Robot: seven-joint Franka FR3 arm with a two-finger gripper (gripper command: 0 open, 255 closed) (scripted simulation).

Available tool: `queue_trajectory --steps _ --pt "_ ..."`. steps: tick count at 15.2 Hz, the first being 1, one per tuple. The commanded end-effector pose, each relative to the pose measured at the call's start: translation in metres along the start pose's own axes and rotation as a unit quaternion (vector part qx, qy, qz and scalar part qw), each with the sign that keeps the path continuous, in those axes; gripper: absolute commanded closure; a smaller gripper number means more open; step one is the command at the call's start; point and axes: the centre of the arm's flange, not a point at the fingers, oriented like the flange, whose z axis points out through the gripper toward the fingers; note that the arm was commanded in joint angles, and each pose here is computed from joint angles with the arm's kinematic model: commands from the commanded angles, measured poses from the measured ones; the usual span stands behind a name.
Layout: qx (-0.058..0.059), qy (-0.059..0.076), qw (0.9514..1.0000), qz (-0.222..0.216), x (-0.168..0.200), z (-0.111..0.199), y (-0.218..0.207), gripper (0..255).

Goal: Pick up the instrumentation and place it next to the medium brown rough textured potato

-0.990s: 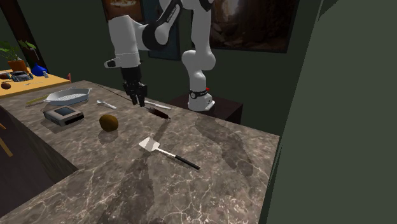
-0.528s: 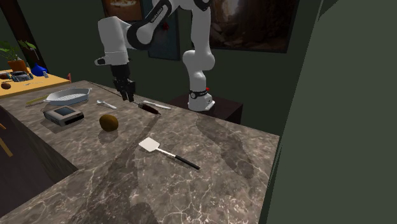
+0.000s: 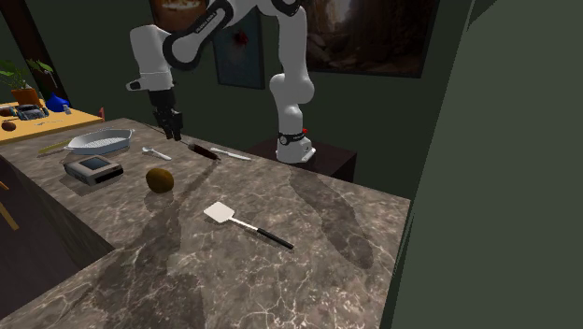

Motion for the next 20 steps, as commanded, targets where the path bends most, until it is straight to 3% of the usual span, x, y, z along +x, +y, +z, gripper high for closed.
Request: queue_trajectory --steps 1,11,20 --pt "0.000 0.000 1.0000 -0.001 0.000 -0.003 0.027 255" --pt "0.000 0.000 1.0000 -0.001 -0.015 -0.013 0.159 255" --pt "0.000 0.000 1.0000 -0.001 -0.016 0.034 0.162 255"
